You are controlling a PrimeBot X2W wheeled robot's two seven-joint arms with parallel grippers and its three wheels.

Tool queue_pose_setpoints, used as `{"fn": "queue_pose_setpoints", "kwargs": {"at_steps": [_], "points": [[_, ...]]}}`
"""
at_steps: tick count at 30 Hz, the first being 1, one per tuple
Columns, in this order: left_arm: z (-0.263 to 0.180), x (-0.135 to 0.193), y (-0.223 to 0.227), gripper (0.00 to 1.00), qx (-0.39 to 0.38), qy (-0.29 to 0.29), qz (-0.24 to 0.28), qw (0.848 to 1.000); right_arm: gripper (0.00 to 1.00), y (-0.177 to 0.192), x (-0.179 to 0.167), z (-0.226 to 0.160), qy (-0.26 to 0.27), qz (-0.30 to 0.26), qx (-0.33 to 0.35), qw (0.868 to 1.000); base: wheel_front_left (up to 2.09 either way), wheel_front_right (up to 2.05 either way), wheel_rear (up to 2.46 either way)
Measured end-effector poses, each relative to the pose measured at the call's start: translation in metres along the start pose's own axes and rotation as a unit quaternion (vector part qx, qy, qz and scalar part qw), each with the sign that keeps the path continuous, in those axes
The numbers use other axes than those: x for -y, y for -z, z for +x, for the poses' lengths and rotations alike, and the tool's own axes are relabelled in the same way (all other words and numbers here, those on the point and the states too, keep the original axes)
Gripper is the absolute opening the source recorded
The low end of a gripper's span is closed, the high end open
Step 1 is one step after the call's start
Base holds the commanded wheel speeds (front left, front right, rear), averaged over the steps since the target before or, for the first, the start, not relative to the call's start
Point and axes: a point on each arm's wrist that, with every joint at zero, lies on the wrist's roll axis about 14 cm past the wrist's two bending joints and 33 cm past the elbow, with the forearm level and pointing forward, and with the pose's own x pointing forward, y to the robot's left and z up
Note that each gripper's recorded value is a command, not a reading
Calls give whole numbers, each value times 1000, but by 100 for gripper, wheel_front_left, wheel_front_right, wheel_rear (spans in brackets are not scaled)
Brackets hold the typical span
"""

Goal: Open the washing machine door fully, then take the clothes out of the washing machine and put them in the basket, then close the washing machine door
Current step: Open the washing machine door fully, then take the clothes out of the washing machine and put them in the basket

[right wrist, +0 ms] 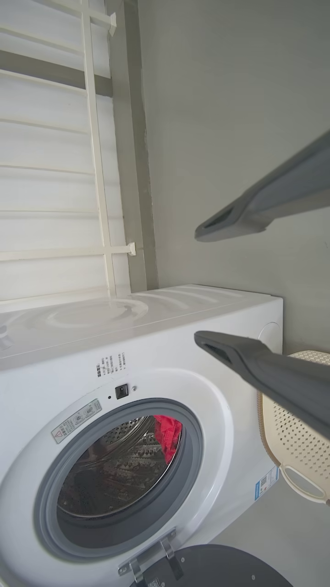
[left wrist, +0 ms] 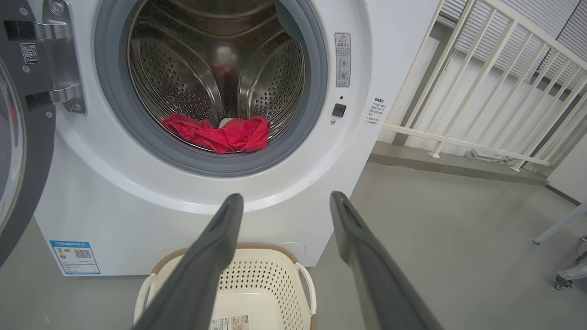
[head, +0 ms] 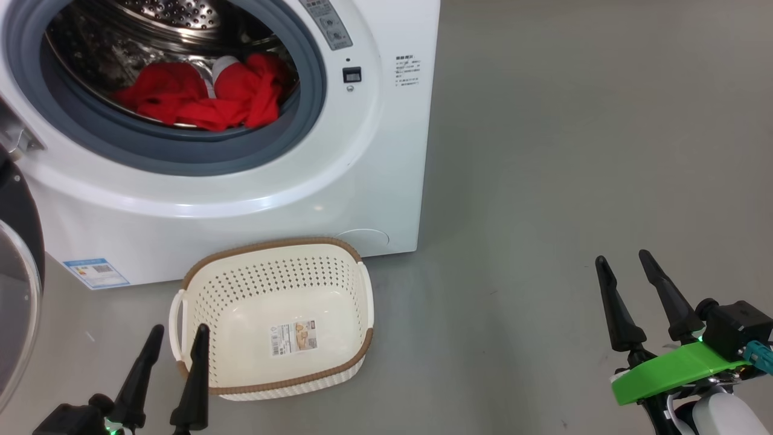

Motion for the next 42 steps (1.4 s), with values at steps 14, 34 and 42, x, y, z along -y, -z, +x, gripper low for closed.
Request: {"fn": "queue_pose_setpoints", "kwargs": {"at_steps": [14,34,42], "points": [[-2,-4,-5,100,6,-5,6,1000,100,-1,-5,0,-5,3,2,1000,0,0,0],[0,-9,-1,100,1,-10,6,1000,100,8,-5,3,-6,3,-10,1000,22,-23,2],[4,-11,-1,100,2,-11,6,1000,100,12,-7,6,-6,6,-15,1000,134,-136,2]]}}
